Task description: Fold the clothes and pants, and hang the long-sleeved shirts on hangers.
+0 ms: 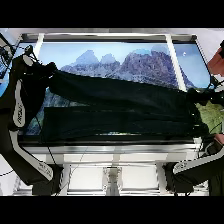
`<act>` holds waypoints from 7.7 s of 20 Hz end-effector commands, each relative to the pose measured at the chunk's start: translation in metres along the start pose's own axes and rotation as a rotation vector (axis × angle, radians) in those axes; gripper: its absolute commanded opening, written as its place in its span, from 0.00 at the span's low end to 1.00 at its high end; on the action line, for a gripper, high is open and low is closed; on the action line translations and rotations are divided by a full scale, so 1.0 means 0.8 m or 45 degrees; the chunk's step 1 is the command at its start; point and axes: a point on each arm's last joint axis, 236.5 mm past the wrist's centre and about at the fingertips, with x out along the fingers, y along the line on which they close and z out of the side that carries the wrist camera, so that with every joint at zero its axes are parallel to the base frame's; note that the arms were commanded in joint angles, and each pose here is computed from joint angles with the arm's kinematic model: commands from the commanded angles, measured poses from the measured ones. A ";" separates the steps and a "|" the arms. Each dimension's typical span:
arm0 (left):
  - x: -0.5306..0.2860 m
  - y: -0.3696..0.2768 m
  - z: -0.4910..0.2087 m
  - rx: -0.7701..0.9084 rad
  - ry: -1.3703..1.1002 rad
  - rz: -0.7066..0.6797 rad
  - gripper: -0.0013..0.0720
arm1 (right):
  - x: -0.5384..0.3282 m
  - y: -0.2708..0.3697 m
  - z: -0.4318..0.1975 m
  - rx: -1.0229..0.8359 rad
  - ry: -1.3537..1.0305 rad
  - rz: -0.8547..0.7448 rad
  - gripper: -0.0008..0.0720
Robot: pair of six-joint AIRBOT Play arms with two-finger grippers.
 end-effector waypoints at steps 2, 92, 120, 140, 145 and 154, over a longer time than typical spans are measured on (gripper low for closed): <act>-0.008 0.016 0.006 -0.143 -0.004 0.012 0.07 | -0.040 0.052 0.092 0.056 -0.260 0.171 0.04; -0.166 0.163 -0.465 -0.215 0.887 0.096 0.07 | -0.118 -0.149 -0.011 -0.158 0.097 -0.073 0.43; -0.221 0.186 -0.300 -0.092 0.342 0.304 0.07 | -0.108 -0.061 -0.172 -0.487 0.795 0.507 0.50; -0.316 0.132 -0.185 -0.228 0.104 0.159 0.07 | -0.263 0.010 -0.085 -0.329 0.176 0.755 0.04; -0.331 0.130 -0.181 -0.186 0.110 0.173 0.07 | -0.323 0.016 -0.043 -0.225 -0.099 0.743 0.04; -0.333 0.160 -0.194 -0.132 0.178 0.297 0.07 | -0.301 -0.113 -0.052 0.206 -0.029 0.126 0.04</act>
